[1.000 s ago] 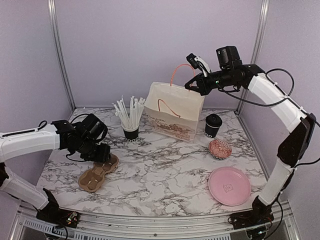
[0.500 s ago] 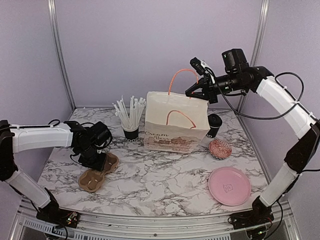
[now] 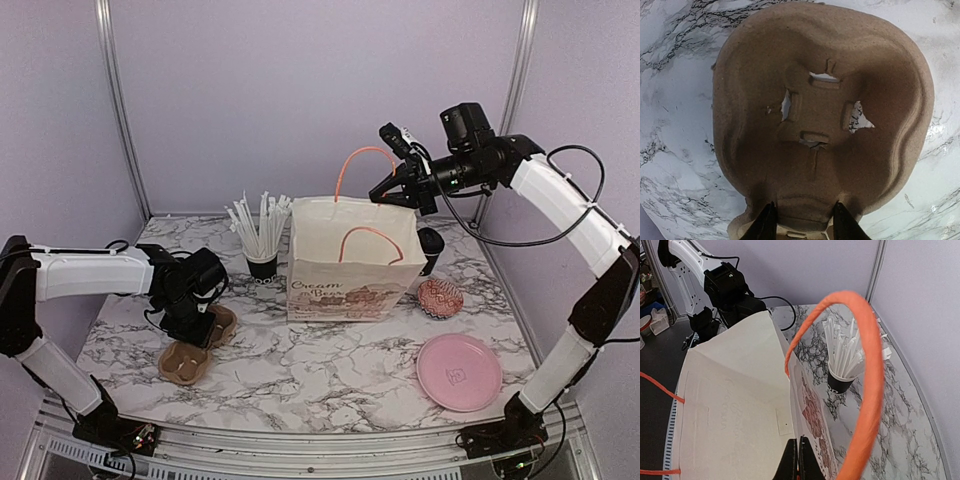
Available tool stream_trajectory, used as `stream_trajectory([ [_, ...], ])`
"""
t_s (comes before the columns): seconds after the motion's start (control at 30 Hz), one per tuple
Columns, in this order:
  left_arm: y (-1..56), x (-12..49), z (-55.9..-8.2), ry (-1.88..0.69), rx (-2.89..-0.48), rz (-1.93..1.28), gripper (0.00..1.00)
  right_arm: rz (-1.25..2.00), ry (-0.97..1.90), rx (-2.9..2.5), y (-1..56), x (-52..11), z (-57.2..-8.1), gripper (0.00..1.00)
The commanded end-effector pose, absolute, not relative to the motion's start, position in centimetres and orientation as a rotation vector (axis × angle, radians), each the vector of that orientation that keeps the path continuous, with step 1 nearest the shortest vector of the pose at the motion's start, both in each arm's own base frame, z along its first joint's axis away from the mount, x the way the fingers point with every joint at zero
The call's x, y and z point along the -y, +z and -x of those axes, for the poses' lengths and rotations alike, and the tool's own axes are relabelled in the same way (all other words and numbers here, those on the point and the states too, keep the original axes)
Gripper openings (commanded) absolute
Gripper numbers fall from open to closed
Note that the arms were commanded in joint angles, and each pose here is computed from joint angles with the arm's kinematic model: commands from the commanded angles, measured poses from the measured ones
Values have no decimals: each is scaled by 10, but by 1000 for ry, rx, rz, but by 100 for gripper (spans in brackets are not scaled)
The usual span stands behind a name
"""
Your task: Pack the takeout coffee
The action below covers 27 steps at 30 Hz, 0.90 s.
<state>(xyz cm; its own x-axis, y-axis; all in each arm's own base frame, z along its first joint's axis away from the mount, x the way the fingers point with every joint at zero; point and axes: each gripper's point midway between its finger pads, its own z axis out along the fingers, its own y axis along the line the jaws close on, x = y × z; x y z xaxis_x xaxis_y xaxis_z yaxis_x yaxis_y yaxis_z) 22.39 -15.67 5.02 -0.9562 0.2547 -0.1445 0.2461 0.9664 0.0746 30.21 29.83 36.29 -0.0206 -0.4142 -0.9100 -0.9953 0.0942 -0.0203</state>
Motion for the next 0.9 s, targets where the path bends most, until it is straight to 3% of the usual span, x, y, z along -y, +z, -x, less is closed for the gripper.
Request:
stream_trajectory([
  [0.0, 50, 156, -218, 75, -2994, -395, 35, 1458, 940, -1526, 366, -305, -297, 0],
  [0.23, 59, 156, -220, 55, -2969, -380, 32, 1459, 952, -1526, 365, -306, -295, 0],
  [0.43, 115, 160, -230, -45, -2841, -313, 30, 1483, 957, -1533, 357, -305, -290, 0],
  [0.67, 269, 179, -238, -377, -2463, -319, 29, 1505, 984, -1572, 345, -304, -284, 0],
  [0.87, 401, 199, -217, -636, -2045, -492, 25, 1574, 1089, -1609, 328, -316, -264, 0],
])
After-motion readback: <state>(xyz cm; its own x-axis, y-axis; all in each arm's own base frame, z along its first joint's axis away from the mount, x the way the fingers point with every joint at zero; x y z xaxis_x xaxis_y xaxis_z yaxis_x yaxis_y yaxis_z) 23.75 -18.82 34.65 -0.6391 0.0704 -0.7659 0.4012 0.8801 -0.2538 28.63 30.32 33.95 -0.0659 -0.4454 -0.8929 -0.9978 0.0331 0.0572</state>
